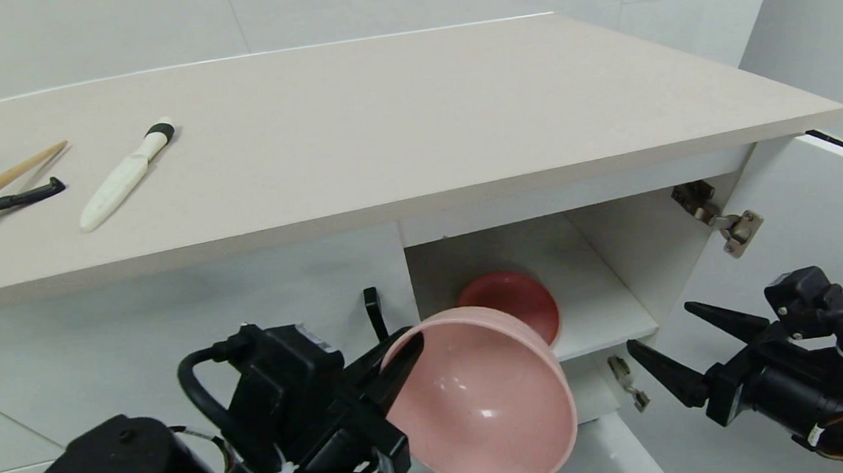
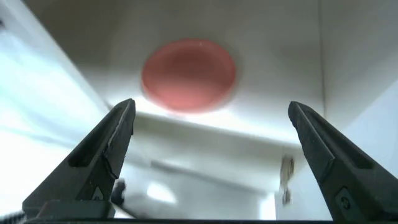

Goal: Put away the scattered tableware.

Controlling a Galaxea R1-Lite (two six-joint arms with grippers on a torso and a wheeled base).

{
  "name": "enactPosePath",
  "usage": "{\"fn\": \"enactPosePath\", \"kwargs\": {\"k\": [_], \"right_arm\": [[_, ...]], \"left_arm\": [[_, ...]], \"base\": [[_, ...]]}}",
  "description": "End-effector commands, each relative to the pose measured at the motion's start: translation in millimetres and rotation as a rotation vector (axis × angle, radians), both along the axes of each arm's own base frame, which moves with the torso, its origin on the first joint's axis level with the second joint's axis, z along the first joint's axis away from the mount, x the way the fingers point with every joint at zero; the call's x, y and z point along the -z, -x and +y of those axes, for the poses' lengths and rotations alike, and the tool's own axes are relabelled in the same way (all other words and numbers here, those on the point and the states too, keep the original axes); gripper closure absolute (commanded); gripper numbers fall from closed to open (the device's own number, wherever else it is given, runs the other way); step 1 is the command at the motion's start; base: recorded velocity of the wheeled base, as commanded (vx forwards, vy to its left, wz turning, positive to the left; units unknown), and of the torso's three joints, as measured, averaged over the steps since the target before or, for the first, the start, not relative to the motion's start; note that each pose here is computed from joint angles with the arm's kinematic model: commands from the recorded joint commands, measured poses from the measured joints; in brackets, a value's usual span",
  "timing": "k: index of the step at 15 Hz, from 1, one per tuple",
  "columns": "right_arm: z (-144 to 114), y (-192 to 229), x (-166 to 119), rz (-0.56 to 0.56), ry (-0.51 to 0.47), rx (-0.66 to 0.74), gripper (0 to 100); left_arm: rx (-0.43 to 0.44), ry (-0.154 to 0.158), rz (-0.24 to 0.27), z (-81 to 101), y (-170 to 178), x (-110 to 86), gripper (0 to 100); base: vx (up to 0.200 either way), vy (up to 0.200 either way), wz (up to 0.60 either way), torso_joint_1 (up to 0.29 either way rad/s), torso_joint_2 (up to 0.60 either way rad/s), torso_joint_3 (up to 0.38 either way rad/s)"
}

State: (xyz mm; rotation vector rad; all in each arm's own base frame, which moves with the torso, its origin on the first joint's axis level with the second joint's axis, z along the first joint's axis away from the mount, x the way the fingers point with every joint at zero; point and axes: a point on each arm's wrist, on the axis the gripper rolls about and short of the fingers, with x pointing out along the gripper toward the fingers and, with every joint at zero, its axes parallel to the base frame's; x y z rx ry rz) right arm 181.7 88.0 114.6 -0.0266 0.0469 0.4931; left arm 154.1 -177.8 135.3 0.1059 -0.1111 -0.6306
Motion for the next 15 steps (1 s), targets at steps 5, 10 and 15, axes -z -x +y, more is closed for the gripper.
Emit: {"fn": "enactPosePath", "kwargs": {"k": [5,10,15], "right_arm": [[1.1,6.3,-15.7,-0.084,-0.015,-0.020,0],[1.0,8.6,-17.5,-0.096,-0.013,-0.026,0],[0.1,9.1,-24.6,-0.130,-0.026,-0.022,0]], "left_arm": [[-0.034,-0.048,0.041,-35.3,-11.2,22.3,100],[-0.089,-0.053,0.033,-51.9,-23.7,28.7,100],[-0.144,-0.036,0.016,-86.7,-51.0,43.3,100]], "base": [[0.000,0.000,0.00,0.000,0.00,0.000],[0.000,0.000,0.00,0.000,0.00,0.000],[0.000,0.000,0.00,0.000,0.00,0.000]]}}
